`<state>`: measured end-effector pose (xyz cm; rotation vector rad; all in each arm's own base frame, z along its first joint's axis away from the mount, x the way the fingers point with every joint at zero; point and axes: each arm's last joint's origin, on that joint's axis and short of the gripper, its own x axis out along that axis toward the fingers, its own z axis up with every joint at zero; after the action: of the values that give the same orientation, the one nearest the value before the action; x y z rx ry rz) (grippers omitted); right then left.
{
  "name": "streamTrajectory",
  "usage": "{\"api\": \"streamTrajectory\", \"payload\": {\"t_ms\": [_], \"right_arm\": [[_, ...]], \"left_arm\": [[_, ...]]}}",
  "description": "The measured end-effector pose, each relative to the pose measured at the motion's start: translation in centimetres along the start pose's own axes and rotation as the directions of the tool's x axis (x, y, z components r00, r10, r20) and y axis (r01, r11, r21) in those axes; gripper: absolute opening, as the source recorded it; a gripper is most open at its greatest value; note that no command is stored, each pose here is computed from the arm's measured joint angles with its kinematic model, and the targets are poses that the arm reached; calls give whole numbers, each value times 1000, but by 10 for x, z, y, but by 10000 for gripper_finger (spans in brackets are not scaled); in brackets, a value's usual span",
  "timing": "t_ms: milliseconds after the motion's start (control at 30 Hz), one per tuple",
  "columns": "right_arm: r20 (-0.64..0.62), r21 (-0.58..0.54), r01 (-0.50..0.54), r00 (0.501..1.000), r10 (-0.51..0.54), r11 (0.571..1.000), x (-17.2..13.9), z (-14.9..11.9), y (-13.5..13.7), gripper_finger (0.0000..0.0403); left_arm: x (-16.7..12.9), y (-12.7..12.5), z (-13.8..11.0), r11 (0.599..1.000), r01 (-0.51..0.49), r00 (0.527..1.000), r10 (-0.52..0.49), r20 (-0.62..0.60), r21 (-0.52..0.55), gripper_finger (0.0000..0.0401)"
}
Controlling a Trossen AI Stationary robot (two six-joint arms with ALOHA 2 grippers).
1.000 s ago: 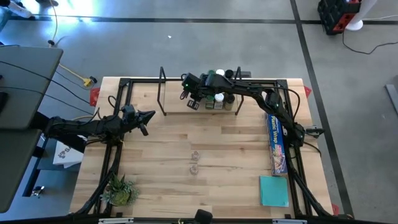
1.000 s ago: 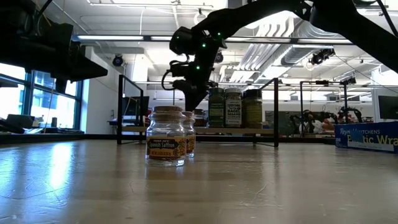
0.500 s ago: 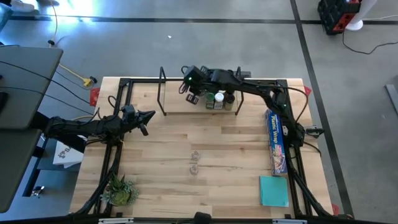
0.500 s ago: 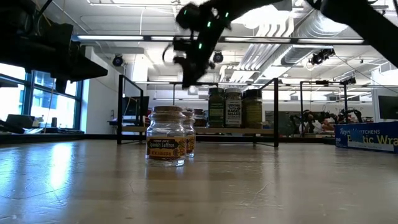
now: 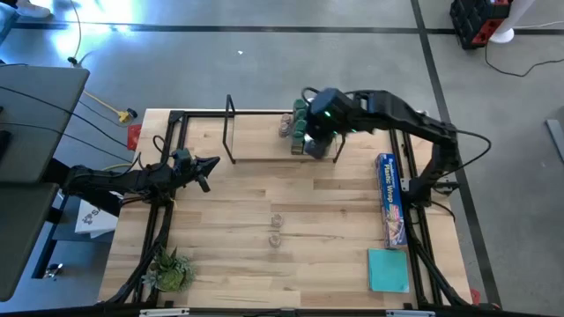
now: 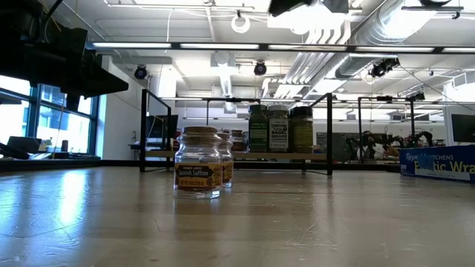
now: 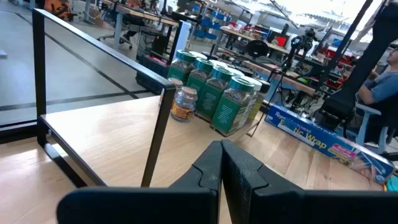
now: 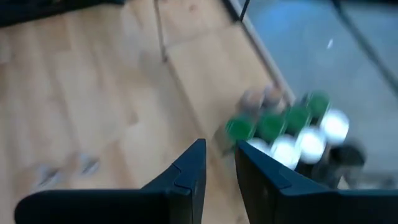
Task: Shelf spices
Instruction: Put the top brown seasoning bottle on the shelf and align with the other brown seasoning bottles
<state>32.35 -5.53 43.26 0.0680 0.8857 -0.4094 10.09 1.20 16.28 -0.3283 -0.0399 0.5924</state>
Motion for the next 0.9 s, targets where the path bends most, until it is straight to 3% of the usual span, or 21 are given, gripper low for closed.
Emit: {"api": "streamTrajectory", "payload": {"t_ms": [167, 233, 267, 333, 367, 400, 467, 533, 667, 733, 800, 833, 900], "right_arm": [[-92, 91, -15, 995, 23, 996, -36, -26, 29, 77], [-114, 112, 27, 993, -14, 993, -45, -35, 39, 77], [-121, 119, 58, 992, -44, 991, -49, -39, 43, 77], [-118, 124, 128, 986, -114, 984, -54, -46, 51, 77], [-101, 130, 154, 985, -141, 979, -55, -47, 55, 77], [-79, 135, 171, 984, -161, 976, -56, -47, 58, 77], [-43, 148, 194, 981, -190, 970, -58, -47, 62, 77], [-28, 167, 207, 978, -206, 964, -59, -47, 64, 77], [-24, 176, 212, 977, -211, 961, -59, -47, 64, 77], [-24, 176, 212, 977, -211, 961, -59, -47, 64, 77], [-24, 180, 212, 977, -211, 961, -59, -47, 64, 77], [-24, 187, 212, 977, -211, 959, -59, -47, 64, 78], [-24, 203, 211, 977, -211, 956, -59, -47, 64, 78]], "left_arm": [[0, -1, 4, 999, 15, 999, -14, 39, -41, 5], [-1, -4, 12, 981, 53, 993, -33, 109, -189, 5], [-1, -5, 17, 945, 84, 987, -35, 157, -316, 5], [-4, -6, 27, 798, 158, 968, -9, 250, -582, 5], [-5, -6, 31, 715, 198, 958, 5, 288, -671, 5], [-6, -6, 35, 658, 233, 948, 8, 317, -716, 5], [-8, -9, 46, 621, 274, 940, -11, 341, -734, 5], [-10, -14, 62, 640, 286, 938, -33, 346, -713, 5], [-10, -30, 99, 769, 215, 966, -78, 245, -602, 5], [-7, -39, 115, 847, 129, 990, -78, 120, -515, 5], [-3, -46, 122, 935, 21, 997, -48, -67, -353, 5], [0, -49, 122, 967, -24, 986, -20, -167, -253, 5], [6, -54, 119, 993, -72, 945, 39, -324, -92, 5]]}}
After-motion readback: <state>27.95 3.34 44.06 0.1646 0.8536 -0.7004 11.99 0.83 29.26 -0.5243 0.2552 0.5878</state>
